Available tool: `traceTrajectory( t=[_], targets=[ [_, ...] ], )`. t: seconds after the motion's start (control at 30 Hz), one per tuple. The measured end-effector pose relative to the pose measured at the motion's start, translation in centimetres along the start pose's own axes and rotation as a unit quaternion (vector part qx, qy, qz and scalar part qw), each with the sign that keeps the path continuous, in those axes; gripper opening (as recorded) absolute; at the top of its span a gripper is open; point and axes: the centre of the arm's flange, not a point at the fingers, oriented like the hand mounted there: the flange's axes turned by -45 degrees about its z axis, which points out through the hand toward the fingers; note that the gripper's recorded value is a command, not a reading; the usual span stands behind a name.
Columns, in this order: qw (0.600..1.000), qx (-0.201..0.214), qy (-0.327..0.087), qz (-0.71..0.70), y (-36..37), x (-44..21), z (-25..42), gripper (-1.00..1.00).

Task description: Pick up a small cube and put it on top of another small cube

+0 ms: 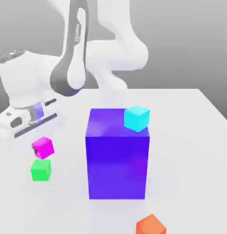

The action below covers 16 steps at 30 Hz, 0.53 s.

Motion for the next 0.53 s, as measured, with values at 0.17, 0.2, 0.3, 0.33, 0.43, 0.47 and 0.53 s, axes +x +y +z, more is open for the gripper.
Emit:
traceTrajectory(
  t=[0.17,0.2,0.3,0.33,0.43,0.47,0.53],
  targets=[
    [1.0,0.0,0.003,0.001,0.2,0.0,1.0,-1.0],
    [1.0,0.0,0.003,0.002,0.2,0.0,1.2,-1.0],
    [1.0,-0.005,0.002,0.004,0.3,-0.2,1.8,-1.0],
    [1.0,-0.007,0.001,0.004,0.3,-0.3,2.0,-1.0],
    [1.0,-0.015,-0.003,0.006,0.2,-0.5,2.6,-1.0],
    [1.0,-0.018,-0.005,0.007,0.2,-0.6,2.7,-1.0],
    [1.0,-0.025,-0.01,0.008,0.1,-0.8,3.1,-1.0]
  ],
)
